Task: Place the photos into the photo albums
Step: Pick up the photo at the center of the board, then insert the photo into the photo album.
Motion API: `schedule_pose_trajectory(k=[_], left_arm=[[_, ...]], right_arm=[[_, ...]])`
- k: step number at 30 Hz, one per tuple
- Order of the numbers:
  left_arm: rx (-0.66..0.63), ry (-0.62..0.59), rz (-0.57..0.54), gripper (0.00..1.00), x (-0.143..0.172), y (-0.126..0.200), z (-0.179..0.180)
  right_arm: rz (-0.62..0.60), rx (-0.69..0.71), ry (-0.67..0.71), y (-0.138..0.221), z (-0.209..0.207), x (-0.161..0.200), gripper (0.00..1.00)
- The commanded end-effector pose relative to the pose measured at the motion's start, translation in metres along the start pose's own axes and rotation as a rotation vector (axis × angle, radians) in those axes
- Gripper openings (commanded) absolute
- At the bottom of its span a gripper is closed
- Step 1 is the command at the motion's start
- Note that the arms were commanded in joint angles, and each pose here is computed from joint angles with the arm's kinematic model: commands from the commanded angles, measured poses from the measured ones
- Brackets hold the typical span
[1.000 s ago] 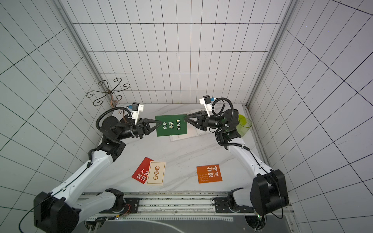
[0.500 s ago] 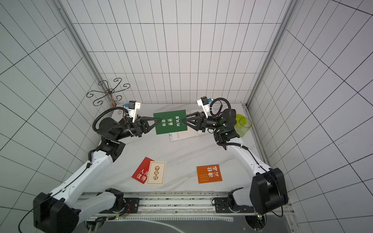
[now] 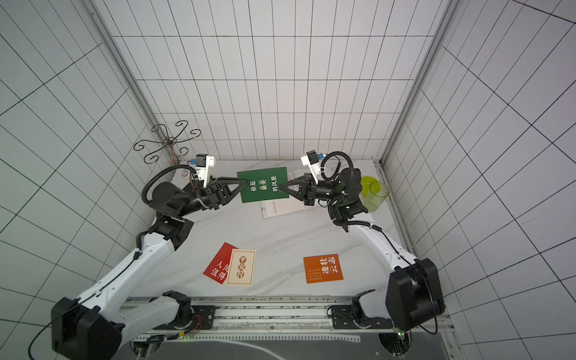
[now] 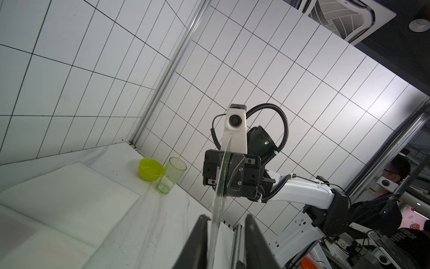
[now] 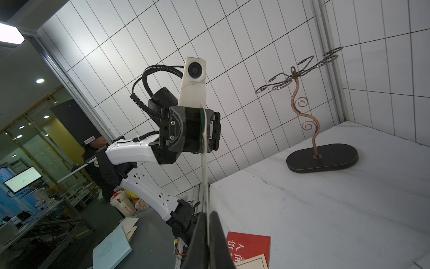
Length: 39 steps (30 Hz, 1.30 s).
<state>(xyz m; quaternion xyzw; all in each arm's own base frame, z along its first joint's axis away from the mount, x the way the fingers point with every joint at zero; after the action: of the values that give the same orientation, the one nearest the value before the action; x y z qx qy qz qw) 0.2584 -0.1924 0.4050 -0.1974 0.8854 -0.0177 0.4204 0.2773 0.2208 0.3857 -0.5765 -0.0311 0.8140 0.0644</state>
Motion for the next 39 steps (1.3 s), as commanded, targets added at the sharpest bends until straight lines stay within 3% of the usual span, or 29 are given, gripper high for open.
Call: schedule_pose_trajectory(k=[1,7,12,17,28,39], left_arm=[[-0.111,-0.006,-0.050,0.51,-0.012,-0.002,0.014],[-0.460,-0.027,0.000,0.54,-0.016,-0.016,0.066],[-0.602,-0.038,0.049,0.55,-0.008,-0.037,0.097],[-0.724,-0.099,0.211,0.55,0.024,-0.079,0.131],[-0.773,0.010,0.422,0.54,0.102,-0.132,0.216],[-0.855,0.089,0.562,0.54,0.160,-0.143,0.287]], right_arm=[[-0.087,0.099,0.118,0.016,-0.012,-0.048,0.00],[-0.087,0.351,0.076,0.047,-0.080,-0.054,0.00],[-0.063,0.494,0.013,0.075,-0.126,-0.043,0.00],[0.033,0.688,-0.069,0.106,-0.174,-0.016,0.00],[0.203,0.928,-0.243,0.147,-0.219,0.056,0.00],[0.268,0.954,-0.374,0.154,-0.228,0.101,0.00]])
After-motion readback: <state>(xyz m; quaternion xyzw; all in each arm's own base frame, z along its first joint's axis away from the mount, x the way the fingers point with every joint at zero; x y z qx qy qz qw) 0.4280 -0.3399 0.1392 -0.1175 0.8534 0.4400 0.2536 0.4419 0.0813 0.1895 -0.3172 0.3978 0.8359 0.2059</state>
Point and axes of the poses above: each gripper's point midway between its finger pads, its own y axis back along the fingers, its own z axis along the line the jaws close on, x = y × z, the point moved 4 cm from there along y, back along the fingers, and after that the axes turned 7 degrees about y, right-handed, at the moved point
